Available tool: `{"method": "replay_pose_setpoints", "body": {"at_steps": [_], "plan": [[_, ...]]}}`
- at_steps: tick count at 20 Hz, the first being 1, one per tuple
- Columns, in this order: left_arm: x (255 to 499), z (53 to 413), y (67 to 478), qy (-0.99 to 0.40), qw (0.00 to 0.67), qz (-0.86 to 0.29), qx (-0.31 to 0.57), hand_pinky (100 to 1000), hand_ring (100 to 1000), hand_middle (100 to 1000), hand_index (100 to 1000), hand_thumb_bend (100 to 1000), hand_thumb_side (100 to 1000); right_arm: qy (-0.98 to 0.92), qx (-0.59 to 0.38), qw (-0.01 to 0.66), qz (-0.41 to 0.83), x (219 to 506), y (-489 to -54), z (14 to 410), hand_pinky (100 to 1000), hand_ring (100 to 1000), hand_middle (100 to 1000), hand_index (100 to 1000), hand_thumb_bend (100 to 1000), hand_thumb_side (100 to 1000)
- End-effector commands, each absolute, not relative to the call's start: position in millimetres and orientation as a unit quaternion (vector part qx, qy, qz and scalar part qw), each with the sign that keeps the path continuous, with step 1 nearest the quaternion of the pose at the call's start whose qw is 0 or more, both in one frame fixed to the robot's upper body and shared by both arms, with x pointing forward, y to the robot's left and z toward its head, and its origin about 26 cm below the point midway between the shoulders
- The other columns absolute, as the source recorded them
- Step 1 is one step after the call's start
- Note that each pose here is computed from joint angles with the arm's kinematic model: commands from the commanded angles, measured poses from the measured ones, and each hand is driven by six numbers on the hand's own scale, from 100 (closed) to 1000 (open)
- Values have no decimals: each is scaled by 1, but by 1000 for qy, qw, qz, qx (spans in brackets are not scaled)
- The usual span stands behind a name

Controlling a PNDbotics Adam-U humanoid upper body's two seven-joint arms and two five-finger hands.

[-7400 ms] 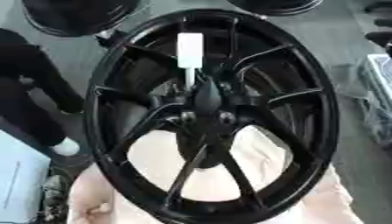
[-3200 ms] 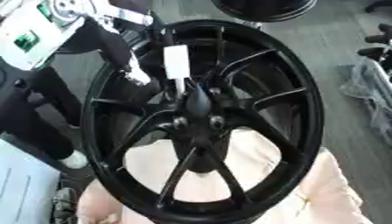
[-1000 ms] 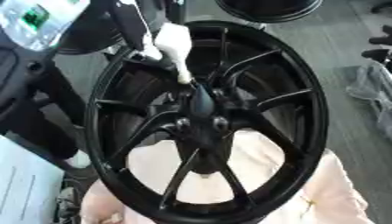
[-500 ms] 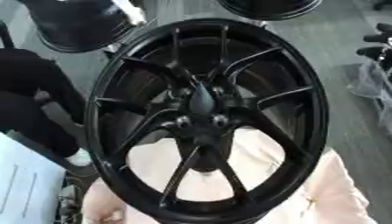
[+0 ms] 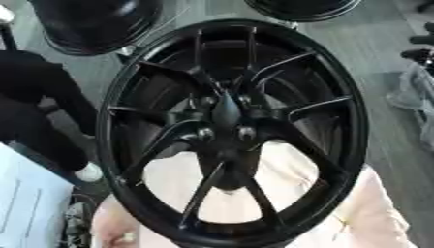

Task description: Pull the pin out of the wheel hub.

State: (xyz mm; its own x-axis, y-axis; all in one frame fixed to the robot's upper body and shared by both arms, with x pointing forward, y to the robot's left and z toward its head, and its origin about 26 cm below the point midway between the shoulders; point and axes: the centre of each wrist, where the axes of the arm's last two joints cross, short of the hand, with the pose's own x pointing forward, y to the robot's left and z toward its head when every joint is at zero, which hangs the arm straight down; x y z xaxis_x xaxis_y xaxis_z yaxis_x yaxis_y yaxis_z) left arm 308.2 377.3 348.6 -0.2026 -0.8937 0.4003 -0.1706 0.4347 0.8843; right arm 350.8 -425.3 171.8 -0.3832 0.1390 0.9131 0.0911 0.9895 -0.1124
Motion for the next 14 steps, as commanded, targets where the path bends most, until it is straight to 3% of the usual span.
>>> {"method": "replay_pose_setpoints", "body": {"at_steps": [1, 3, 5, 6, 7, 8, 9, 10, 14], "plan": [[300, 343, 397, -689, 509, -322, 403, 818, 747, 571, 386, 100, 100, -842, -86, 532, 25, 346, -434, 190, 946, 688, 725, 877, 100, 520], [302, 321, 410, -679, 536, -310, 394, 826, 762, 595, 452, 100, 100, -842, -86, 532, 23, 346, -434, 190, 946, 688, 725, 878, 100, 521], [304, 303, 419, -672, 561, -303, 376, 842, 802, 662, 730, 100, 100, -842, -86, 532, 23, 346, -434, 189, 946, 688, 726, 878, 100, 521], [305, 297, 422, -669, 570, -304, 368, 866, 833, 712, 900, 148, 100, -842, -86, 533, 23, 346, -434, 189, 946, 688, 726, 878, 100, 520], [306, 292, 426, -664, 576, -309, 363, 872, 844, 733, 933, 193, 255, -842, -86, 533, 23, 346, -435, 189, 946, 688, 726, 878, 100, 520], [306, 289, 429, -659, 579, -313, 364, 884, 865, 767, 987, 286, 563, -841, -86, 533, 23, 346, -435, 188, 946, 688, 726, 878, 100, 521], [306, 287, 432, -654, 579, -317, 370, 887, 869, 774, 996, 316, 672, -841, -86, 534, 23, 346, -435, 188, 946, 688, 726, 877, 100, 521], [307, 285, 435, -648, 579, -320, 378, 888, 871, 778, 993, 327, 756, -841, -86, 534, 23, 346, -435, 188, 946, 688, 725, 877, 100, 521], [309, 281, 438, -641, 577, -325, 388, 884, 873, 783, 978, 252, 832, -841, -86, 534, 23, 346, -435, 187, 946, 689, 726, 878, 100, 521]]}}
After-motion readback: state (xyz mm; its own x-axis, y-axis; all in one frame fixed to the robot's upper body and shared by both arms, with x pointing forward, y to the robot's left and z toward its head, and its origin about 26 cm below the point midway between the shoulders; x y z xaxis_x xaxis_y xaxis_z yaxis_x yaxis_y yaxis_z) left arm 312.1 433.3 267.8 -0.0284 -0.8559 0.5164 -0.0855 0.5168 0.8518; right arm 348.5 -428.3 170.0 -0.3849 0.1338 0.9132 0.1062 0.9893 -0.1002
